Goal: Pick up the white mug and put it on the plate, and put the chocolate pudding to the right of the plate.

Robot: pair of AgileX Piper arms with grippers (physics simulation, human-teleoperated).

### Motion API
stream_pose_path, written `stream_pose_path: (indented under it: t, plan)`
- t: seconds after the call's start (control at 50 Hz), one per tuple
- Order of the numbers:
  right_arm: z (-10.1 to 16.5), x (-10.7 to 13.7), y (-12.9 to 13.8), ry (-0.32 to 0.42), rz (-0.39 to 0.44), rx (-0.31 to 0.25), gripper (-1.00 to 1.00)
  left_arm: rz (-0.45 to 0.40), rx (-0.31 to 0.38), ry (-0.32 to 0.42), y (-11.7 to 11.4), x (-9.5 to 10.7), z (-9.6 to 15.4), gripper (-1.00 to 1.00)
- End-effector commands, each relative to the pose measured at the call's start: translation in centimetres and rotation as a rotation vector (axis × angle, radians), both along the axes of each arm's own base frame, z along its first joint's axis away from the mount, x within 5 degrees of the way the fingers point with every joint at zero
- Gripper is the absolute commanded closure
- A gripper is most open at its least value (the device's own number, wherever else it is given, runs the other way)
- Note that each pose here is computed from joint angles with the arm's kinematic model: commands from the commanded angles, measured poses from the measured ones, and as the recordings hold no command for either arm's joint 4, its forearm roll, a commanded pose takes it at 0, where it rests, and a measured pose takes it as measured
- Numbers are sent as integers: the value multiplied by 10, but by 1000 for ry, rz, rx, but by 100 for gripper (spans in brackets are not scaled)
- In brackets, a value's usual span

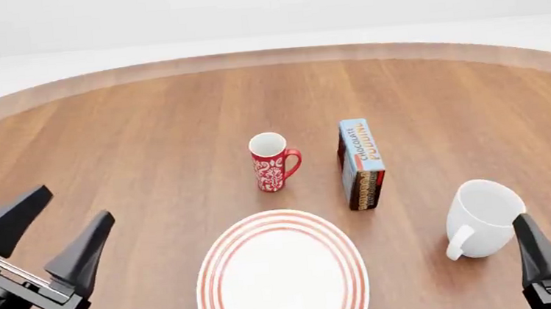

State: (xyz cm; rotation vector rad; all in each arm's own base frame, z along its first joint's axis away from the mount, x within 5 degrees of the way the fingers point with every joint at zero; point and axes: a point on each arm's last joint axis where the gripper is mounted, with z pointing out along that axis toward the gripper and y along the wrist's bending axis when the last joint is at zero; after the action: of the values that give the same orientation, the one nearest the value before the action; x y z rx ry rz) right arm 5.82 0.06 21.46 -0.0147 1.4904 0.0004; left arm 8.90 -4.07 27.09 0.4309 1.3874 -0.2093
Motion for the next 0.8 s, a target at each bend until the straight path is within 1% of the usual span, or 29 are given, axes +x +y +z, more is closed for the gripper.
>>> stream_pose_path:
  t: [0.02, 0.16, 0.28, 0.38, 0.44, 0.62, 0.8]
  plan:
    - [0, 0, 0, 0, 1, -2, -100, -70, 19, -5, -11, 6, 6, -100]
    - [0, 0, 0, 0, 1, -2, -100, -105, 34, -1, -18, 9, 6, -100]
    - [0, 0, 0, 0, -1, -2, -100, -163, 55, 2, -31, 16, 7, -100]
    - [0, 0, 0, 0, -1, -2, -100, -186, 59, 2, -37, 19, 9, -100]
    - [0, 0, 0, 0, -1, -1, -100, -218, 62, 10, -44, 22, 7, -100]
    - [0, 0, 0, 0, -1, -2, -100, -248, 65, 20, -51, 24, 7, -100]
    - [0, 0, 0, 0, -1, -2, -100, -310, 76, 30, -67, 28, 8, -100]
